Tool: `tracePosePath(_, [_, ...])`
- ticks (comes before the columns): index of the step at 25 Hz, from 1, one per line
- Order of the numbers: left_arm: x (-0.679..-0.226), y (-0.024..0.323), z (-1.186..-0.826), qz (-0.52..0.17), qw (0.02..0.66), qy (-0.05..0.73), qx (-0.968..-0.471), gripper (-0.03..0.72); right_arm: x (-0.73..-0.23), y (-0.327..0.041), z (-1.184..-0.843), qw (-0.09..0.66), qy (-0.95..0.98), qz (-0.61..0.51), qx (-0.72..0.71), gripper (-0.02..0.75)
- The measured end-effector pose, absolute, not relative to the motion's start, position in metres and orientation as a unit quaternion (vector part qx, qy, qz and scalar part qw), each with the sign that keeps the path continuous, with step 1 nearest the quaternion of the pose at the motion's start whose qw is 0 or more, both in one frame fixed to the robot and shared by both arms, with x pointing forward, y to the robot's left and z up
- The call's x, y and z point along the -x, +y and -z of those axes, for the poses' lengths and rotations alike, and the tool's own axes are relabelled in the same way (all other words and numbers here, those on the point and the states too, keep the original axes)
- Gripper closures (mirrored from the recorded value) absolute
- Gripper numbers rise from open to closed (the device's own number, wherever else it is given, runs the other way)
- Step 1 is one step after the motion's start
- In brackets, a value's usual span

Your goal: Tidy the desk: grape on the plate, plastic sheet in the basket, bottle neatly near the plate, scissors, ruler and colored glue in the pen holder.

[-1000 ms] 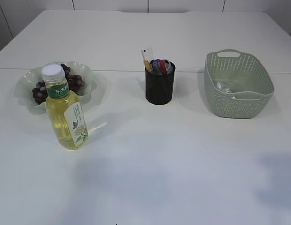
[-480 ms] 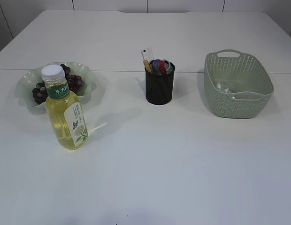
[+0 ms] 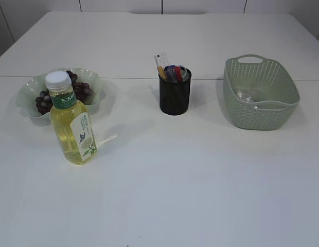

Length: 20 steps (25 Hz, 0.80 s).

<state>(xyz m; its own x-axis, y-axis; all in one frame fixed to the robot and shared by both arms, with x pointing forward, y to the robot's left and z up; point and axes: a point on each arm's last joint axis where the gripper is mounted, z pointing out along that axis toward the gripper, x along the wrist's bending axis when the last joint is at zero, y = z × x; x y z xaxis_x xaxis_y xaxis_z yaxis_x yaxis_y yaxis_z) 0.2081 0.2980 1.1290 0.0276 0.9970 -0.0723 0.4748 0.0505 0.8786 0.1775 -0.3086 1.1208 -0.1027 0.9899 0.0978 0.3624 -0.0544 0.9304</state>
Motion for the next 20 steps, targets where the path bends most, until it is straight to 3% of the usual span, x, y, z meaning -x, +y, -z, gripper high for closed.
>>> tracePosePath(7, [-0.219, 0.298, -1.102, -0.310, 0.360, 0.628, -0.616, 0.266, -0.194, -0.305, -1.086, 0.319, 0.620, -0.414, -0.585, 0.351])
tracePosePath(16, [-0.219, 0.302, -1.061, -0.329, 0.350, 0.629, -0.611, 0.266, -0.211, -0.304, -1.055, 0.308, 0.665, -0.354, -0.581, 0.317])
tracePosePath(20, [-0.225, 0.304, -1.059, -0.348, 0.353, 0.624, -0.604, 0.266, -0.217, -0.305, -1.048, 0.316, 0.669, -0.343, -0.579, 0.311])
